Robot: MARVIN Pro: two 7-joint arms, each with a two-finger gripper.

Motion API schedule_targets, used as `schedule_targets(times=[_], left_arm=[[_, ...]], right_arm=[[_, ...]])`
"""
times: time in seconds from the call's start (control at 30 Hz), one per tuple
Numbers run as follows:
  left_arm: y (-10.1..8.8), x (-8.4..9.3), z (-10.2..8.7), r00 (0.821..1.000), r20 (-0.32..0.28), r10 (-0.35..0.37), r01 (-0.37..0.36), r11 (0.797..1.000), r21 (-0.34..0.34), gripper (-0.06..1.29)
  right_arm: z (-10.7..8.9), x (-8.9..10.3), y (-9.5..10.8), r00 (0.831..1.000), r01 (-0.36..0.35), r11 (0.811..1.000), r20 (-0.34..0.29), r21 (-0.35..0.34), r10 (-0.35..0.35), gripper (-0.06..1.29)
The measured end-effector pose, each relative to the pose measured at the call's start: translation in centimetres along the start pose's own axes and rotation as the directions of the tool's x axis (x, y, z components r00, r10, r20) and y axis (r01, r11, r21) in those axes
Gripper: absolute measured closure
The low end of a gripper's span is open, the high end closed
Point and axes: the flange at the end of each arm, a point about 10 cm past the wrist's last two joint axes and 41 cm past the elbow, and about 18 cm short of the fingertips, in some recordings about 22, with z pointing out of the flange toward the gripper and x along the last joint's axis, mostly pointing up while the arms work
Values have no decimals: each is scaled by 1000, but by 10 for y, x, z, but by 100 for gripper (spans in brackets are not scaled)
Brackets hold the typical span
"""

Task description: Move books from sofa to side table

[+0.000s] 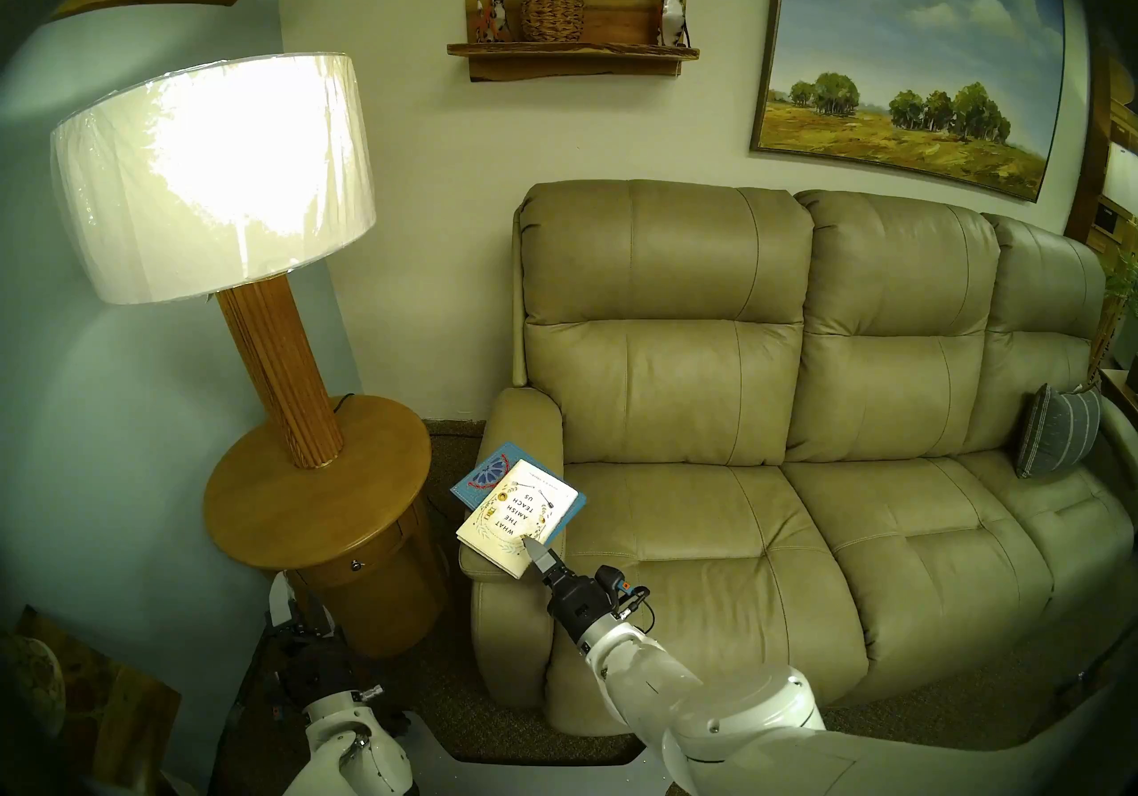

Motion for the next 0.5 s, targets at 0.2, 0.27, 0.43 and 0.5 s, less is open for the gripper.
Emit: schedule_targets(times=[0.2, 0.27, 0.43, 0.5], left_arm=[[0, 0, 0, 1000, 0, 0, 0, 1000, 0, -4], [0, 0, 0, 1000, 0, 0, 0, 1000, 0, -4], [0, 0, 0, 1000, -1, 0, 0, 1000, 0, -4], [0, 0, 0, 1000, -1, 0, 0, 1000, 0, -4]], right_arm=[[-2, -9, -3, 999, -19, 999, 44, 31, 17, -1], [-4, -14, -2, 998, -26, 999, 55, 38, 24, -1], [-8, -22, -2, 997, -40, 998, 72, 41, 37, -1], [-8, -23, -2, 996, -42, 998, 74, 42, 39, -1]])
